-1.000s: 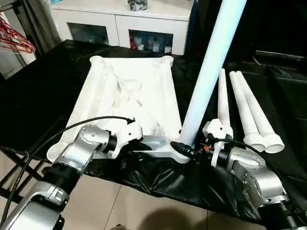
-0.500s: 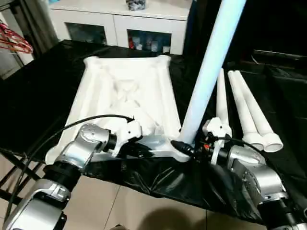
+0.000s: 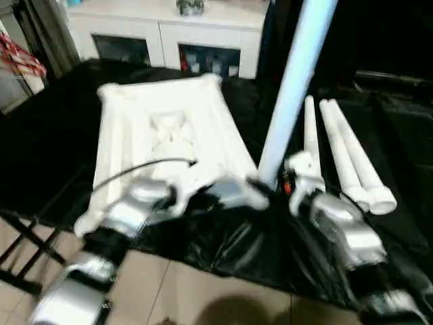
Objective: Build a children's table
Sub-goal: Insert table leg to table base
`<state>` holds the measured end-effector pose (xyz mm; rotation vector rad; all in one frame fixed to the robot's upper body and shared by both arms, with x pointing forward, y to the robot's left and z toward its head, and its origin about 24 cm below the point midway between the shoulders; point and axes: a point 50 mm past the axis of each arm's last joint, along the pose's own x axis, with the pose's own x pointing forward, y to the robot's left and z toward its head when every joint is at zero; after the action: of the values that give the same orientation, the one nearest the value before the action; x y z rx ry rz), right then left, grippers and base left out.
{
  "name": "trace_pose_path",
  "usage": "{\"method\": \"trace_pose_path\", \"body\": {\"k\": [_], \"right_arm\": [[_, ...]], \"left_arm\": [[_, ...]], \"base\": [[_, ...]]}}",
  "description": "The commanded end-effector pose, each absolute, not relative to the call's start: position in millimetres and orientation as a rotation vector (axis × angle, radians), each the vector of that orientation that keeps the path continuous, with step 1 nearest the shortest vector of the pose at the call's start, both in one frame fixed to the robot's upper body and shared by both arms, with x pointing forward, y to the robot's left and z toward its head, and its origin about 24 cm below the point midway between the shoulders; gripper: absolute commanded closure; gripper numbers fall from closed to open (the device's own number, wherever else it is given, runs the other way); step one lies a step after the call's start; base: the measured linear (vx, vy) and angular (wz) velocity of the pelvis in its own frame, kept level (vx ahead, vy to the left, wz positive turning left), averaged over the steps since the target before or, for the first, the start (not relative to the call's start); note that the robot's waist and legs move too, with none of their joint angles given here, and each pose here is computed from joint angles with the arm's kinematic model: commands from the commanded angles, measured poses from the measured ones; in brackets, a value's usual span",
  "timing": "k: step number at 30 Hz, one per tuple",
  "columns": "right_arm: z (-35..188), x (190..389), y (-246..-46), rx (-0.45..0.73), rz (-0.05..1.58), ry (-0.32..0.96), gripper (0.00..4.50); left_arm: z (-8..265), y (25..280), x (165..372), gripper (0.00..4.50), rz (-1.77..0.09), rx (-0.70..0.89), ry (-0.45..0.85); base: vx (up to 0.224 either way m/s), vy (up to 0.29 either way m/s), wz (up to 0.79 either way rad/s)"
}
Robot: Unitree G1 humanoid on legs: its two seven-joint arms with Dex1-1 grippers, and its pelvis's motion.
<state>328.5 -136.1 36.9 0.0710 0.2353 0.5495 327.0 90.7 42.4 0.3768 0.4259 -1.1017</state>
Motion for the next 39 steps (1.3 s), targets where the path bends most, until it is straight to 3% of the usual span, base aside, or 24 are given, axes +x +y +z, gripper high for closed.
{"method": "trace_pose_path", "body": {"k": [1,6,12,14,18,25,31,39], "right_arm": [[0,318.4,-130.9,0.101,0.451,0.407,1.92],[-6,323.5,-114.4,0.149,0.383,0.436,1.92],[-6,327.0,-105.6,0.122,0.394,0.415,1.93],[-4,328.6,-107.1,0.087,0.402,0.388,1.37],[0,330.1,-109.0,0.094,0.416,0.362,0.99],[18,330.0,-121.2,0.022,0.593,0.257,0.78],[33,308.5,-142.9,0.011,0.877,0.22,0.78],[39,290.0,-150.5,-0.058,1.074,0.226,0.78]], "left_arm": [[48,79,334,4.5,-0.984,0.321,0.379],[48,48,330,4.5,-0.979,0.328,0.348],[44,43,323,4.5,-1.024,0.374,0.346],[43,45,321,4.5,-1.048,0.385,0.346],[43,46,318,4.5,-1.085,0.382,0.33],[45,56,308,4.5,-1.231,0.37,0.329],[46,79,297,4.5,-1.415,0.377,0.359],[46,96,292,4.5,-1.506,0.37,0.421]], "base": [[0.0,0.0,0.0],[0.0,0.0,0.0],[0.0,0.0,0.0],[0.0,0.0,0.0],[0.0,0.0,0.0],[0.0,0.0,0.0],[0.0,0.0,0.0],[0.0,0.0,0.0]]}}
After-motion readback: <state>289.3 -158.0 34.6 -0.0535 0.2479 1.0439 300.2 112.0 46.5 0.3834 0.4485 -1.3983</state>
